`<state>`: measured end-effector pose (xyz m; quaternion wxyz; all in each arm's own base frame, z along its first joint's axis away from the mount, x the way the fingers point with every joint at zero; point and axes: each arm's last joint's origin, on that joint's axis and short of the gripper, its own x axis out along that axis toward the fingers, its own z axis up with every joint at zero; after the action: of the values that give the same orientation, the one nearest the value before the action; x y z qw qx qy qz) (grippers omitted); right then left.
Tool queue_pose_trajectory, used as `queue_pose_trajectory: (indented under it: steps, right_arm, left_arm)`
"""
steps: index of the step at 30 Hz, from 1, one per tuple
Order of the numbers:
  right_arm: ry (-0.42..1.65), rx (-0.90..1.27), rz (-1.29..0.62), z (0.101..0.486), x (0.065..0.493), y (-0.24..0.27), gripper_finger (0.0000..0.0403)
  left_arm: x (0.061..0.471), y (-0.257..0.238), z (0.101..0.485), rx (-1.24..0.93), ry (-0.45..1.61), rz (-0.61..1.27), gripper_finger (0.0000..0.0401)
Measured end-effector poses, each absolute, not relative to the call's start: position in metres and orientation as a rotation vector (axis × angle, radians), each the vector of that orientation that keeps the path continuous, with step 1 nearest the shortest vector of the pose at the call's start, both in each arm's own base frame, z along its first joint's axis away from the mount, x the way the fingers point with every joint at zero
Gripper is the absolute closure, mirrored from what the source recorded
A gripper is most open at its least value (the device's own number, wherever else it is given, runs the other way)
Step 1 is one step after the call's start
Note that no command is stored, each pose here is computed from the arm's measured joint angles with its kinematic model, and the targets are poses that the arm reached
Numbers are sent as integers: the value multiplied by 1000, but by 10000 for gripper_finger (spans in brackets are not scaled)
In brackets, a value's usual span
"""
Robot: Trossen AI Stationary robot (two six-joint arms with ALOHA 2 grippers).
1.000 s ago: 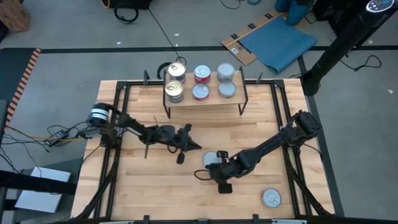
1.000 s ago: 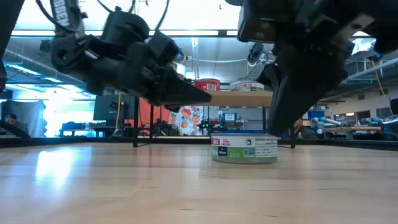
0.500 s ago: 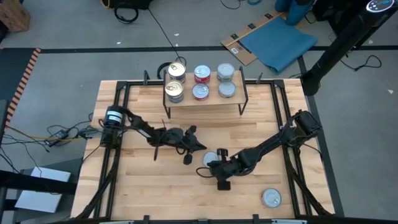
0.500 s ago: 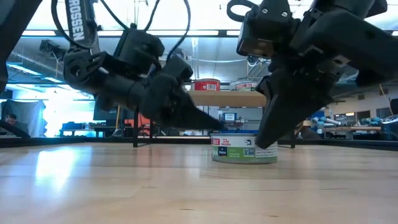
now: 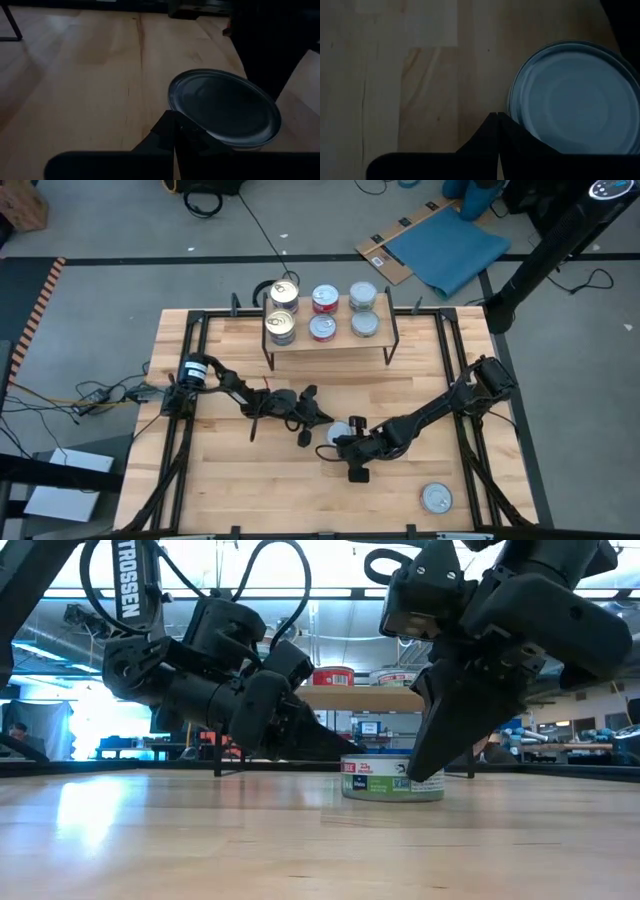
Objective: Stack canned seafood by type on shelf
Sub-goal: Stack the green tuna can on top of the other green tuna can on the shelf
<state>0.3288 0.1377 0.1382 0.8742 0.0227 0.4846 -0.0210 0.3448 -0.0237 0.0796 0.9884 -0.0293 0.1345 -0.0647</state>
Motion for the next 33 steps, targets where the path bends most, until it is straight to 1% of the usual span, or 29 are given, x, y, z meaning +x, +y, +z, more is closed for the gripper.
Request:
queue_pose_trajectory:
  steps: [4,18,33]
  right_arm:
    - [1012,55,-48,140,331,135,393]
    - [1001,53,-72,168,348,135,393]
    - [1002,92,-101,169,349,131,393]
  left_arm:
    - [345,-24,80,-58,271,-130,396]
    - [344,-25,79,-59,279,-136,396]
    - [342,-24,77,-34,284,-136,396]
